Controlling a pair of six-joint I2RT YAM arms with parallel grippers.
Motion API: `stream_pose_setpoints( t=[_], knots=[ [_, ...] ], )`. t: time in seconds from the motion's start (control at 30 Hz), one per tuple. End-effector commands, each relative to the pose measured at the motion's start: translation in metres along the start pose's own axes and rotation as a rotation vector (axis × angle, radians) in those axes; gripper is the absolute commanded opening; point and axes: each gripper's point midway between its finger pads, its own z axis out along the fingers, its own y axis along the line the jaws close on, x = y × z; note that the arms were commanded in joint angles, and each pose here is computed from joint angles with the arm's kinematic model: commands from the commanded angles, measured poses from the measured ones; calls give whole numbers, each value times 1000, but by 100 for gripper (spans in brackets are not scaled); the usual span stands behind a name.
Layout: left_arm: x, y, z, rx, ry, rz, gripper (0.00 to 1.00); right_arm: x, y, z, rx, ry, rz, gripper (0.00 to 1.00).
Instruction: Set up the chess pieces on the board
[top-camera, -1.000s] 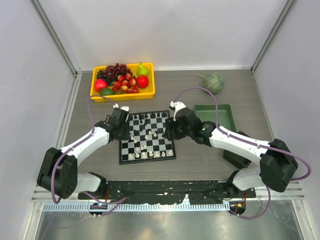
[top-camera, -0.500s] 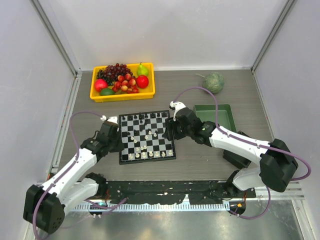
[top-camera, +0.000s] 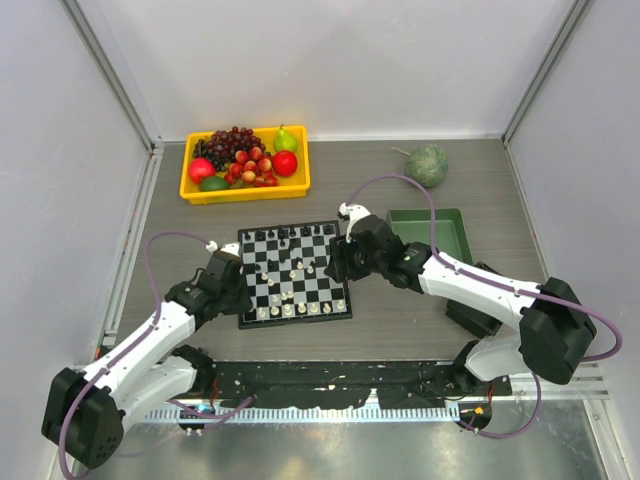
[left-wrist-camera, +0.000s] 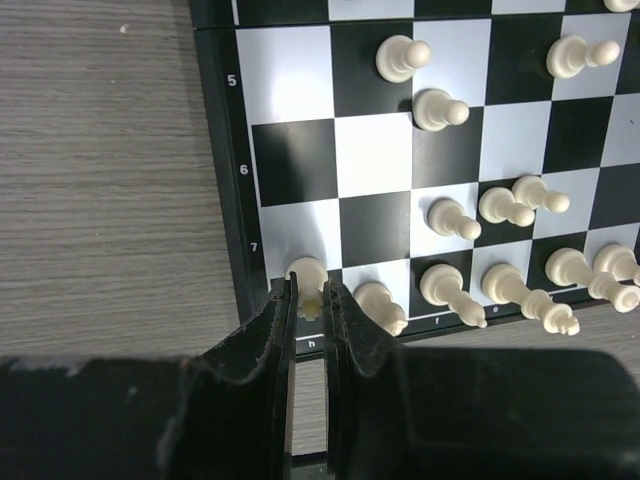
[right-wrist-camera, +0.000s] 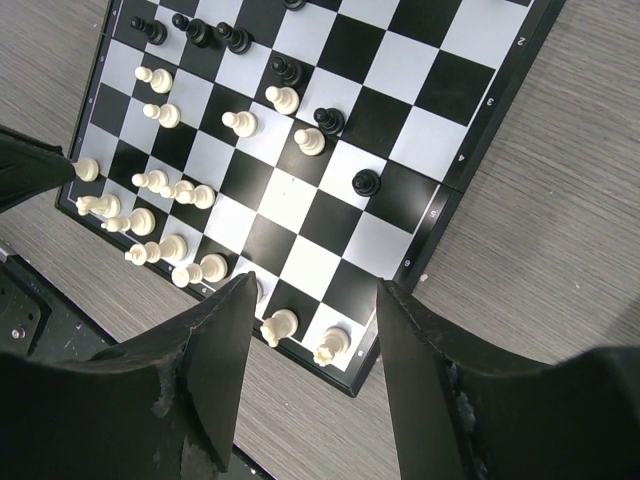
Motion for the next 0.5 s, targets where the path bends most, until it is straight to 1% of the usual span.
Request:
stream_pose_setpoints(
  t=[0.0,0.23,0.47],
  knots=[
    [8,-3,-3,7,20,-9,4,-17,6,-5,-26,-64,9,57],
    [26,-2,-1,9,44,-31,4,-17,6,-5,-25,-64,5,57],
    [25,3,-3,-22,25,-39,4,-16,7,-3,-32,-59,10,57]
  ],
)
